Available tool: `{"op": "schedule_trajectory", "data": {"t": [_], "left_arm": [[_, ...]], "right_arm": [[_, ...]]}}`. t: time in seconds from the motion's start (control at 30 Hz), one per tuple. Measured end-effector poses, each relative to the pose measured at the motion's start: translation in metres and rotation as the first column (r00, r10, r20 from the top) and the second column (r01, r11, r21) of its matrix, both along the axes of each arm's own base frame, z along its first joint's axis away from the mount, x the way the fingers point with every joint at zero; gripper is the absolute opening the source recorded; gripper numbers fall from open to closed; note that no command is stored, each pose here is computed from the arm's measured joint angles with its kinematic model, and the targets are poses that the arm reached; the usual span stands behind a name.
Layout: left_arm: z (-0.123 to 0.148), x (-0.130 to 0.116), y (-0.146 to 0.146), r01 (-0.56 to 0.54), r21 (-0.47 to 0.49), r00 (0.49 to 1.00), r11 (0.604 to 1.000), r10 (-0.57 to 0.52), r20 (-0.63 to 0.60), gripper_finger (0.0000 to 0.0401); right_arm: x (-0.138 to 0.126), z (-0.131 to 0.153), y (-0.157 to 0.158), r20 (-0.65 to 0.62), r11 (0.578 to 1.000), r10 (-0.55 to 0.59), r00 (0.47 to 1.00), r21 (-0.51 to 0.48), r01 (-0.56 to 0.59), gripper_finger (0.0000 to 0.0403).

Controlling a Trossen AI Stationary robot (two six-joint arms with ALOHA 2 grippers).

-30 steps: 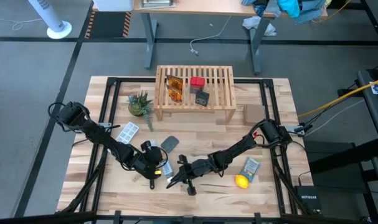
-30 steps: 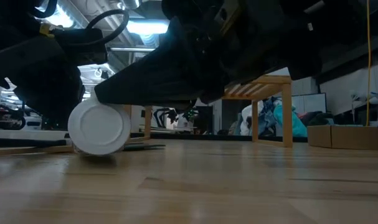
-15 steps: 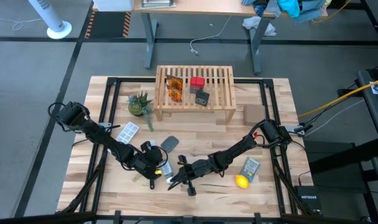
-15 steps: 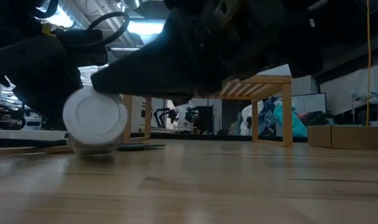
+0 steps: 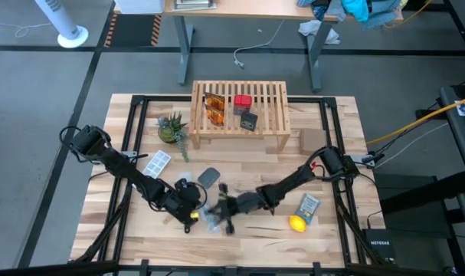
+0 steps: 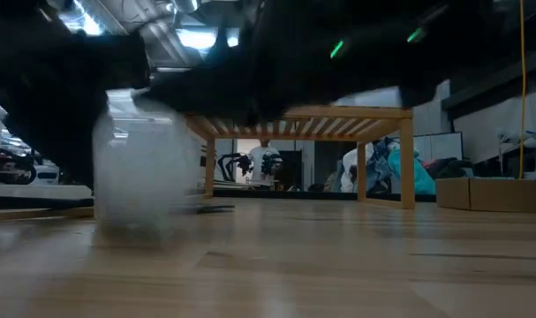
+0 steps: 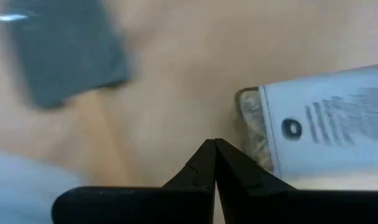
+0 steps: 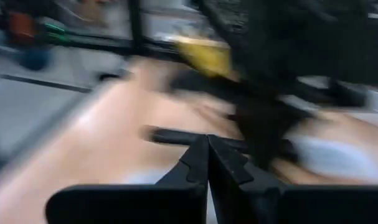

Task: Shelf spices
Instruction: Put the white seasoning bottle on the shelf

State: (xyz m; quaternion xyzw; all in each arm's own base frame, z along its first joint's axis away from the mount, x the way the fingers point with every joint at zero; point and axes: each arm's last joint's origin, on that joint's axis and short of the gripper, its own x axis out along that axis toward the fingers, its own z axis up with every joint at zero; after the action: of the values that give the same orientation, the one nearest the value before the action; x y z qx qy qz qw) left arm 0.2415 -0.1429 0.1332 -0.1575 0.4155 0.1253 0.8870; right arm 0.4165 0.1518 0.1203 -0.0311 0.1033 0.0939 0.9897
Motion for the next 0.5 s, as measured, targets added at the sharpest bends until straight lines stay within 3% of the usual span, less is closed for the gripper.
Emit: {"op": "schedule_trajectory", "data": {"t": [0.17,0.33,0.5], "left_arm": [[0.002,0.002,-0.004,0.05,-0.027,0.999,0.998,-0.05,0.021,0.0],[0.001,-0.001,-0.002,0.047,0.012,0.999,0.999,-0.047,-0.005,0.0],[-0.001,-0.005,-0.003,0.019,0.039,1.0,0.999,-0.018,-0.023,0.0]], "right_arm": [[0.008,0.0,-0.013,-0.032,0.992,-0.114,0.993,-0.062,0.112,0.0008],[0.01,-0.001,-0.015,-0.058,0.999,-0.04,0.998,-0.024,0.039,0.0008],[0.005,0.013,-0.008,-0.059,0.998,0.003,0.998,-0.059,-0.007,0.0008]]}}
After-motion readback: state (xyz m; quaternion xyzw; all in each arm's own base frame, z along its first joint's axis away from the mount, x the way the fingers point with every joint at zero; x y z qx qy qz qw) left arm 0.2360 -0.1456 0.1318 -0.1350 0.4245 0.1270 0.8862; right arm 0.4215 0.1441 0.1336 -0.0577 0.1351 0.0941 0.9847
